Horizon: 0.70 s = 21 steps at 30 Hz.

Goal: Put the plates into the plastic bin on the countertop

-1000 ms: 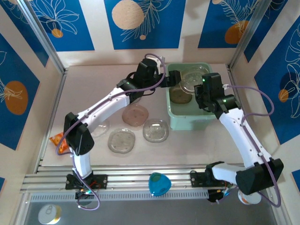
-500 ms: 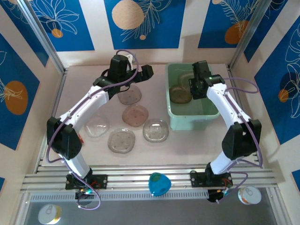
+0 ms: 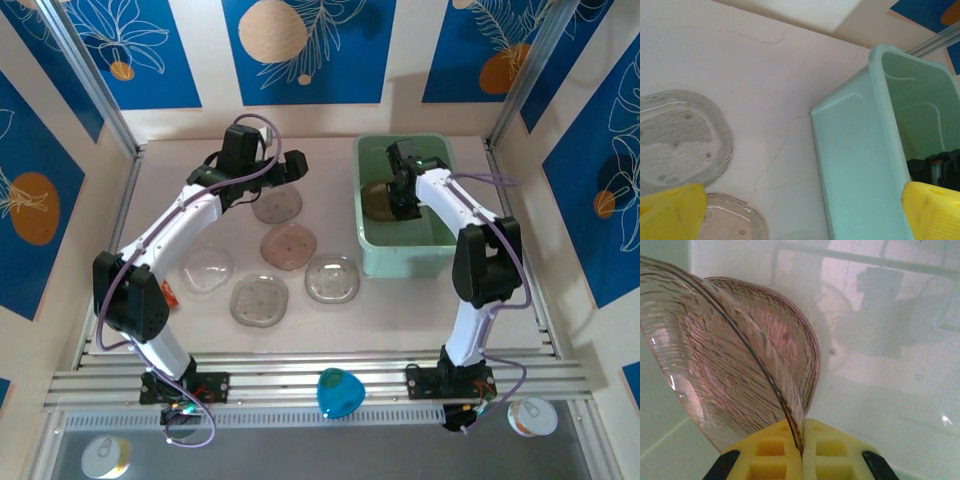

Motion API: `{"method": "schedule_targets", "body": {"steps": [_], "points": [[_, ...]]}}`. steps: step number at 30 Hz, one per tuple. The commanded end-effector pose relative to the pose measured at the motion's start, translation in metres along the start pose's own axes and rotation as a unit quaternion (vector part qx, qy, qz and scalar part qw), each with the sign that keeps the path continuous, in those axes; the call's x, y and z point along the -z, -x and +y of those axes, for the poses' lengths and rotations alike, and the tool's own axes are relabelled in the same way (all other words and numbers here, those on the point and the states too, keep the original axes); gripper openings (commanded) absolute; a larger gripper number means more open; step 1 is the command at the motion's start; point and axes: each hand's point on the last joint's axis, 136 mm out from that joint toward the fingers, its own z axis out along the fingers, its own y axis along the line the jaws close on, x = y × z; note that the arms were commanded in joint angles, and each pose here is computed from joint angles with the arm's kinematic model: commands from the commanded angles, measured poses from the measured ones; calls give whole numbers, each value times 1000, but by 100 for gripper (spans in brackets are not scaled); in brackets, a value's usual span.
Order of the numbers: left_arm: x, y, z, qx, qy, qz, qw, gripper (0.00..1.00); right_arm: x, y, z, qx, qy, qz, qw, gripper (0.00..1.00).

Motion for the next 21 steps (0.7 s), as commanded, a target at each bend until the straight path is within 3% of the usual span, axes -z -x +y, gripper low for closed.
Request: {"method": "schedule_targets", "body": {"steps": [1,13,17,21], "points": [[7,-3,14,-9,22,5,1000,100,-1,2,9,-17,3,-18,1000,0],[4,-12,29,-10,45,24,999,100,-34,-7,9,-34,-25,-5,999,1],[4,-16,32,-9,51,31,998,100,-39,-10,8,-31,-27,3,999,12],[6,-20,36,-8,56,35,998,100,-39,-10,9,-29,-21,4,999,33]]}}
